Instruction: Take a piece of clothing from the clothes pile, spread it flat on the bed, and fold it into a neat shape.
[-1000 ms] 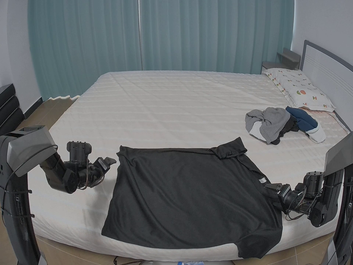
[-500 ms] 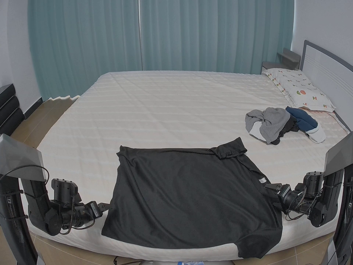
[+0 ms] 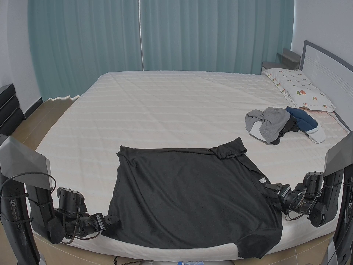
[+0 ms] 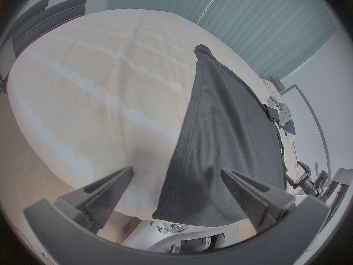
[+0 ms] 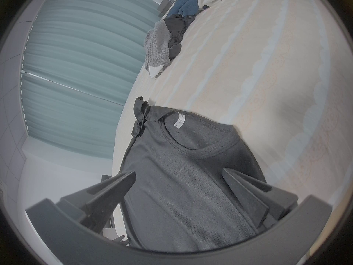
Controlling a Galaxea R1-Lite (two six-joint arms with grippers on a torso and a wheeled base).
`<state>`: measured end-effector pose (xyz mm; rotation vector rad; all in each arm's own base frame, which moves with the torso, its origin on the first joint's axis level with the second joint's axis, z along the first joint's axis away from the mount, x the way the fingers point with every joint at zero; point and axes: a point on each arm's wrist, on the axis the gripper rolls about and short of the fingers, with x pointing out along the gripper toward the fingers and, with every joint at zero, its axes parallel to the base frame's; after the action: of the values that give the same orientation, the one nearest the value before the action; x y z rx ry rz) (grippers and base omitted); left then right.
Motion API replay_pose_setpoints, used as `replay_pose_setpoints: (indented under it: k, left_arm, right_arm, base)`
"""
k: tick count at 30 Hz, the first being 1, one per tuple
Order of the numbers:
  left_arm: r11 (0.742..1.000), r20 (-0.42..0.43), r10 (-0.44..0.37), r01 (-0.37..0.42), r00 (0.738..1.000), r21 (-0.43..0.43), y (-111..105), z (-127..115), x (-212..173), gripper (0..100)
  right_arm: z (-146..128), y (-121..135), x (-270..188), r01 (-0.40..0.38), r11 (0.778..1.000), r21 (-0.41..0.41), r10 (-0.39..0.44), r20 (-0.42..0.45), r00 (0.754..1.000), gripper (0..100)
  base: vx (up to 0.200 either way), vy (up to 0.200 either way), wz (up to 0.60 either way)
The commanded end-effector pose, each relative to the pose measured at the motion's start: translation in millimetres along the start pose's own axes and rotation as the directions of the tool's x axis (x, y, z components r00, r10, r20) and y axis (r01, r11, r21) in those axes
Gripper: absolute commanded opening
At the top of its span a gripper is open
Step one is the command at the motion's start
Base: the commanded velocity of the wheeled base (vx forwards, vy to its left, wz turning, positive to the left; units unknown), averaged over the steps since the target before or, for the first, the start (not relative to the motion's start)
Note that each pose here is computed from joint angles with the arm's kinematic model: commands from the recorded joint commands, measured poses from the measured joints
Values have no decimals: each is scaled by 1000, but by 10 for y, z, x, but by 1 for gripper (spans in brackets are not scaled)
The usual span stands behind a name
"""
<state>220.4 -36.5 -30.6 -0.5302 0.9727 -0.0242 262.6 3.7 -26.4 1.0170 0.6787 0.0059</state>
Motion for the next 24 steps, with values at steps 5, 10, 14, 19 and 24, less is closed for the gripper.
replay_pose_setpoints:
  k: [5,10,14,19,24]
  left_arm:
    - [1000,-23,-5,5,1000,18,-36,-53,13,100]
    - [1000,-12,14,-14,1000,20,-30,-52,16,0]
    - [999,-12,40,-40,999,23,-13,-83,-11,0]
    - [997,-22,64,-63,998,41,-5,-147,-64,0]
    - [985,-11,125,-122,992,119,48,-174,-102,0]
  right_arm:
    - [7,8,0,-9,1000,-4,9,7,1000,100]
    - [7,8,0,-9,1000,-4,9,7,1000,100]
    - [7,8,0,-9,1000,-4,9,7,1000,100]
    - [7,8,0,-9,1000,-4,9,7,1000,100]
    - [7,8,0,-9,1000,-4,9,7,1000,100]
  base:
    - [0,0,0]
    - [0,0,0]
    - [0,0,0]
    - [0,0,0]
    - [0,0,0]
